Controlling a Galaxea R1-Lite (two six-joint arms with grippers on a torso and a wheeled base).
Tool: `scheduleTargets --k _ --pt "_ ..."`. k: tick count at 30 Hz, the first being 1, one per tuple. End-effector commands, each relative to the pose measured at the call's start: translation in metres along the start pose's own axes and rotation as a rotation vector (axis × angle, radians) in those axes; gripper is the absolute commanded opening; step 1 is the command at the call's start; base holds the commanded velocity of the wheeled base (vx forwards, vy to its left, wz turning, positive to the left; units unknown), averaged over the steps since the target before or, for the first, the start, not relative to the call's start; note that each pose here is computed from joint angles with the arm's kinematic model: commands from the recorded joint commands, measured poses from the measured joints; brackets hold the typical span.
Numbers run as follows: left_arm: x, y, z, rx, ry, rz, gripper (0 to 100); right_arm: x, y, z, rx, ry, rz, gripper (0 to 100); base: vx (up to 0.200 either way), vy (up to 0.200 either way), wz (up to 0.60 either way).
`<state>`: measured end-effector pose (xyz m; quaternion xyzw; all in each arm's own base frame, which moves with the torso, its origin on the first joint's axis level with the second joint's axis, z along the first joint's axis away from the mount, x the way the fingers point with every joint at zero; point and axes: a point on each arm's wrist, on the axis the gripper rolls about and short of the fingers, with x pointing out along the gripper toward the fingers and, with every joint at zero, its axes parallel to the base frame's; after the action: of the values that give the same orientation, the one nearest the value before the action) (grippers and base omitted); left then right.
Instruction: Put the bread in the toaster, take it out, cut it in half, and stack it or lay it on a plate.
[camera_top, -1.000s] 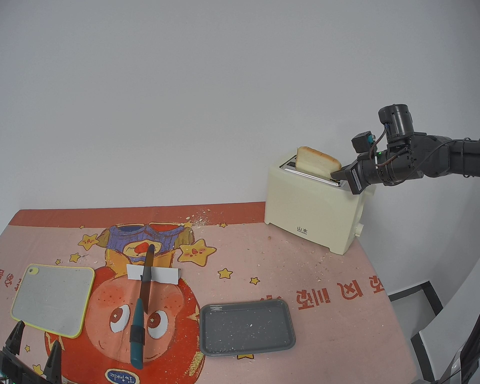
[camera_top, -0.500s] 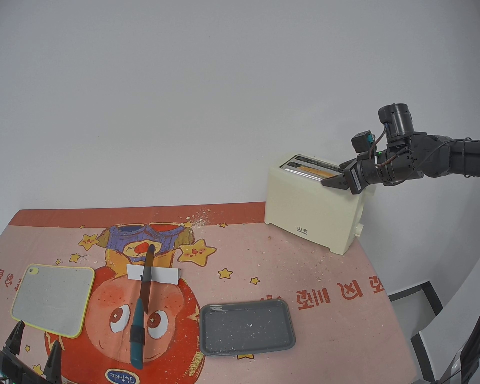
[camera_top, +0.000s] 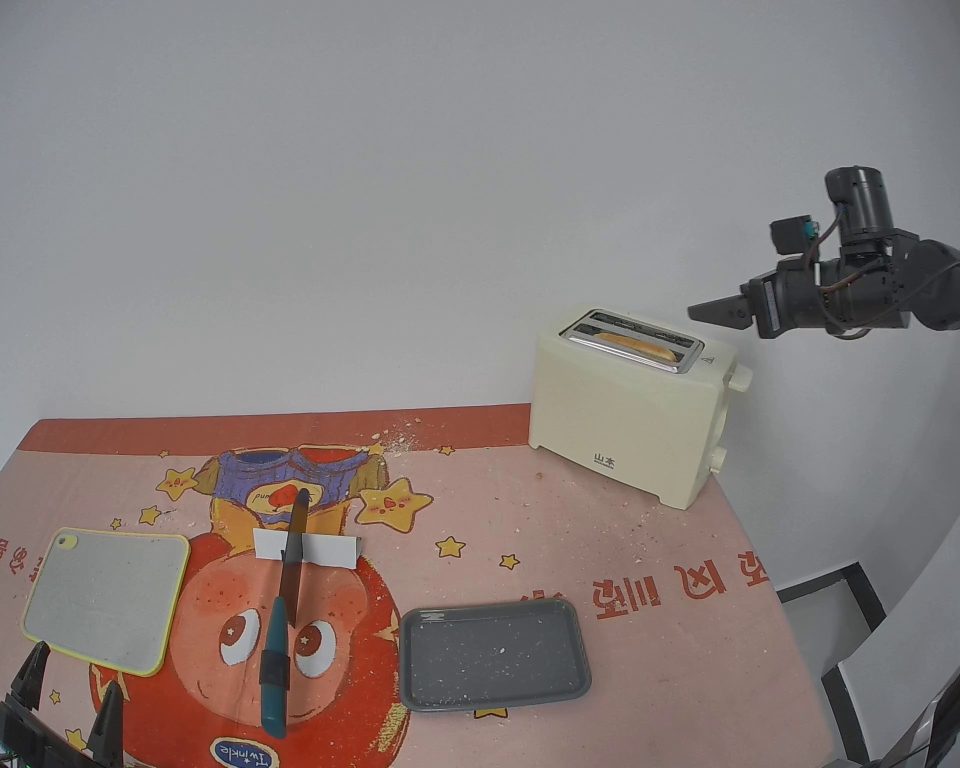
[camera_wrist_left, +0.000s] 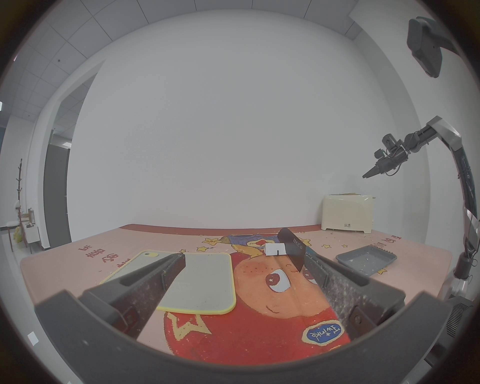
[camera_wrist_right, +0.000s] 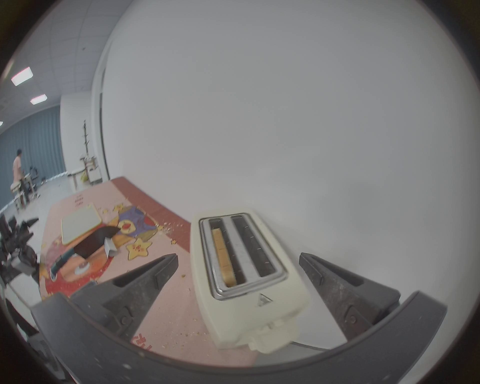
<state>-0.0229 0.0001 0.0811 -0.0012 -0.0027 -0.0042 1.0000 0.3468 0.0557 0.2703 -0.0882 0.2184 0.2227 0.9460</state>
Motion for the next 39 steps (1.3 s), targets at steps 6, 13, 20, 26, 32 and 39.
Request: scheduleTargets --k 6,13,20,26,32,39 --pt "0.001 0.000 -0.005 0.001 0.011 0.001 100 -0.077 -0.047 -0.096 0.217 0.230 -0.182 100 0.000 0.000 0.00" --pt "0.001 0.000 -0.005 0.001 0.013 -0.001 100 -0.052 -0.039 -0.155 0.250 0.278 -0.162 100 0.000 0.000 0.00" --pt "0.001 0.000 -0.005 0.002 0.013 0.001 100 -0.009 -0.034 -0.188 0.272 0.250 -0.101 0 0.000 0.000 0.00" --pt "0.001 0.000 -0.005 0.001 0.011 0.001 100 0.012 -0.005 -0.189 0.470 0.237 -0.015 0 0.000 0.000 0.00" --pt "0.001 0.000 -0.005 0.001 0.013 0.001 100 0.021 0.016 -0.168 0.712 0.124 0.027 0 0.000 0.000 0.00" --pt "0.001 0.000 -0.005 -0.002 0.013 0.002 100 0.016 0.018 -0.173 0.742 0.020 -0.041 0 0.000 0.000 0.00"
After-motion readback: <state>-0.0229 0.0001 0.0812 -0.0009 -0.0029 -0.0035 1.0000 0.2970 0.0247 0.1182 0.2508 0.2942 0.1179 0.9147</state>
